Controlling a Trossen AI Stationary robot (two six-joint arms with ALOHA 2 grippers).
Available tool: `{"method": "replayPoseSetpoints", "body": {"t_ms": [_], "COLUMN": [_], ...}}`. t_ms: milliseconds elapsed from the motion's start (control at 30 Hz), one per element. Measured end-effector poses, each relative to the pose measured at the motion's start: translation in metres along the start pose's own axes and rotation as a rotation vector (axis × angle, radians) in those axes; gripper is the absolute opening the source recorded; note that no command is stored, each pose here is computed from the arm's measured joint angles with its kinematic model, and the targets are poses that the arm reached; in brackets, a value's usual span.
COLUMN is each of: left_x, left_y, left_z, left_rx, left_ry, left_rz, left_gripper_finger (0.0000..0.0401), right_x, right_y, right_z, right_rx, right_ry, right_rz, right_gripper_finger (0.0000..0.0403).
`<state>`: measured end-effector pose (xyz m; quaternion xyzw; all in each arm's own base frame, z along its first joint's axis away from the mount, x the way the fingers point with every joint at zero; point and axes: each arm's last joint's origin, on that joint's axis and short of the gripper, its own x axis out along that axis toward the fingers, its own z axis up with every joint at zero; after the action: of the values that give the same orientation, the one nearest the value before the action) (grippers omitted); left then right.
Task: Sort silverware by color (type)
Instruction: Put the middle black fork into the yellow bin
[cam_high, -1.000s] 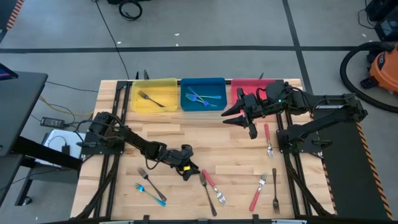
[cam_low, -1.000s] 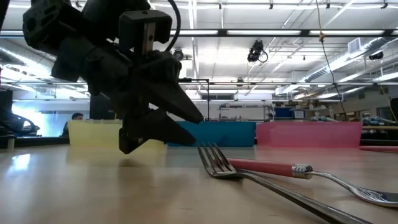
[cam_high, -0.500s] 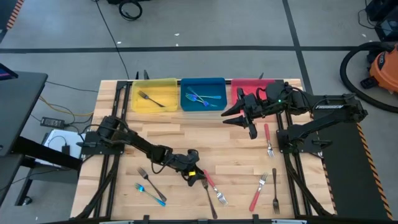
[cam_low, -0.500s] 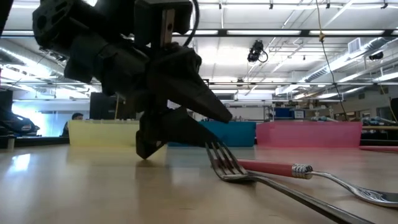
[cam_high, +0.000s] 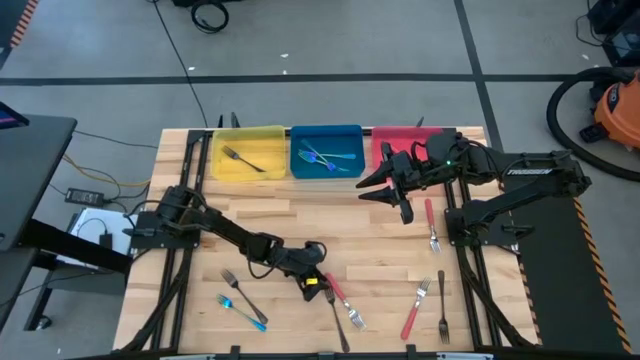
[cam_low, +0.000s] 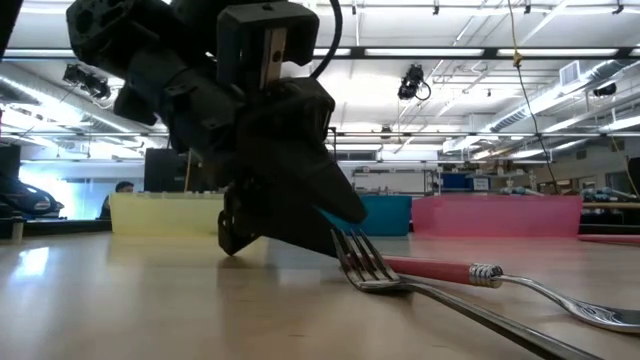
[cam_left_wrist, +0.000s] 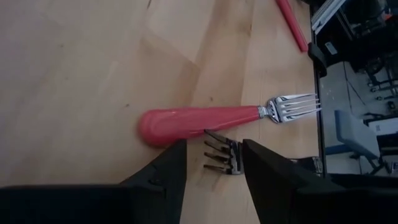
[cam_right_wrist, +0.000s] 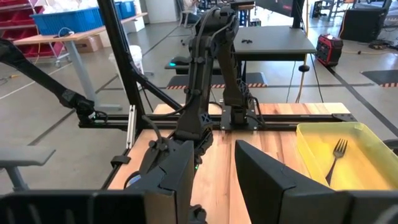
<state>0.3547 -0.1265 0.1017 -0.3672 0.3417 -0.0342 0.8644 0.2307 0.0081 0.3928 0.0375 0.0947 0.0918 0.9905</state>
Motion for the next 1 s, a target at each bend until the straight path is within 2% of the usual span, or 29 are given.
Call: {"method": "replayPoseSetpoints", "body": {"t_ms": [200,533,867,1000], "left_x": [0.0000,0.0001,0.0001,-0.0004], "left_y": [0.0005,0.0043,0.0058,0.0025], "left_z": [-0.0006,0.0043,0.0080,0.0086], "left_rx": [0.019,0.065,0.083,0.064], "left_ry": [0.007,-0.012,-0.002,0.027], "left_rz": [0.000,0.003,-0.031,-0.093], "left_gripper_finger": [0.0109,0.0009,0.0002,0.0001], "right_x": [0.0000,0.0000,0.0000,0.0000], "right_y": [0.0000,0.0000,0.0000,0.0000], "right_z": [0.0001,0.0002,0.0000,-0.0004], "right_rx": [0.000,0.000,0.000,0.001], "right_ry": [-0.001,-0.002,0.000,0.004], "right_rz": [0.000,0.000,0.000,0.000], "right_gripper_finger": [0.0125,0.0126,0.0126,0.0126]}}
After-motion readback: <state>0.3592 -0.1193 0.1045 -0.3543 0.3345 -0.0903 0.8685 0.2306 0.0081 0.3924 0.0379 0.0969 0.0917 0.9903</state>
